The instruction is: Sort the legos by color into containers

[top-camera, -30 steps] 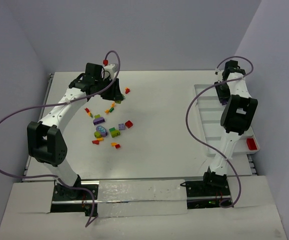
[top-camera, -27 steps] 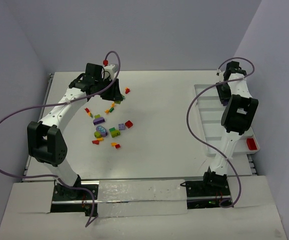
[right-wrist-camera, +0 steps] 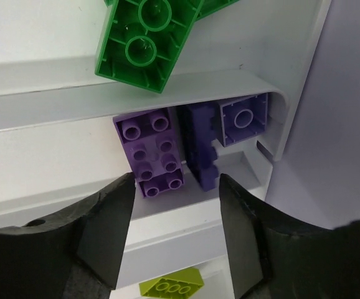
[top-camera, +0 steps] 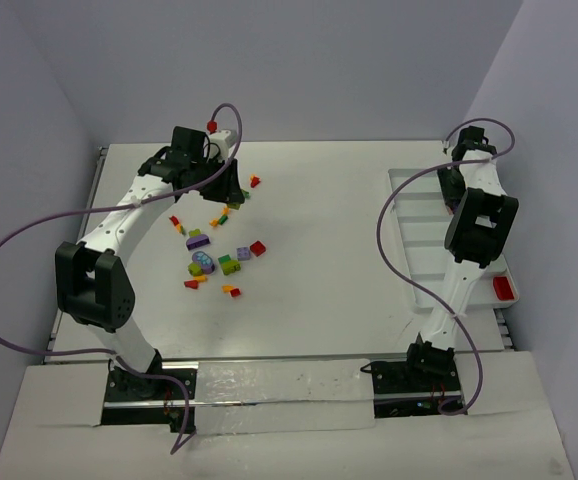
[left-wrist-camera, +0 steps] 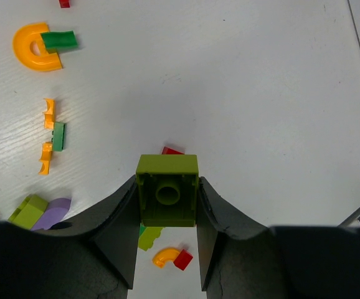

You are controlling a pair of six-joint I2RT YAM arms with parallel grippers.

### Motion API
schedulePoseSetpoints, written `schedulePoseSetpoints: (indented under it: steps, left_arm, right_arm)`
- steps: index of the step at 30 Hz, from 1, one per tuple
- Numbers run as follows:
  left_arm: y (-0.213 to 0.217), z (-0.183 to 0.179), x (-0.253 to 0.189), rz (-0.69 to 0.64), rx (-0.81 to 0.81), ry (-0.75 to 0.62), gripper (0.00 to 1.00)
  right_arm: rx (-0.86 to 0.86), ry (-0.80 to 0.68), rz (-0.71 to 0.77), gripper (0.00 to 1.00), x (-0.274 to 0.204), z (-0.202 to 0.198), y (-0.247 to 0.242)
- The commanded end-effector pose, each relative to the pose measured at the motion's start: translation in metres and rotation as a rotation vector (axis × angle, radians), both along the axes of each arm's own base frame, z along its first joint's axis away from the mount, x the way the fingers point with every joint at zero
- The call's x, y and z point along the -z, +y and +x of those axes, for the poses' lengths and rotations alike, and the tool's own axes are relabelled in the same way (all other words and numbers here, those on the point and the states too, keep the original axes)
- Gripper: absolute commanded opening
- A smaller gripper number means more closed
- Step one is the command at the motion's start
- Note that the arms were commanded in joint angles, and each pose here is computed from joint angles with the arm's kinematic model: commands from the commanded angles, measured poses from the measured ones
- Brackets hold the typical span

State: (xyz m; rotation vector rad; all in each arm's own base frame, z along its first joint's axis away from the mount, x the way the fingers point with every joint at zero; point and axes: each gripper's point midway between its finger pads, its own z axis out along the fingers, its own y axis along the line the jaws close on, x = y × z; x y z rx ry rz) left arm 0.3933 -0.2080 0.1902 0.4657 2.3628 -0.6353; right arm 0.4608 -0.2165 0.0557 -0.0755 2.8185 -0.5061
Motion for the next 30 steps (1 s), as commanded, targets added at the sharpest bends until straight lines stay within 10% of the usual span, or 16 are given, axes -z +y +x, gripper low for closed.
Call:
schedulePoseSetpoints:
  steps: [1, 7, 22, 30]
  left_arm:
    - [-0.003, 0.006, -0.023, -0.018, 0.015, -0.07, 0.0]
    - [-0.018, -0.008, -0.039, -0.113, 0.102, -0.084, 0.0]
    - [-0.044, -0.053, -0.12, -0.783, 0.12, 0.187, 0.0]
    - [-0.047, -0.061, -0.137, -0.994, 0.122, 0.328, 0.0]
  right_arm:
    - [0.011, -0.095, -0.052, 0.65, -0.039, 0.011, -0.006]
    - [-0.044, -0.178, 0.045, 0.65, -0.079, 0.012, 0.033]
    - [-0.764, -0.454, 0.898, 0.65, -0.218, -0.074, 0.398]
    - [-1.033, -0.502, 0.929, 0.7, -0.235, -0.113, 0.465]
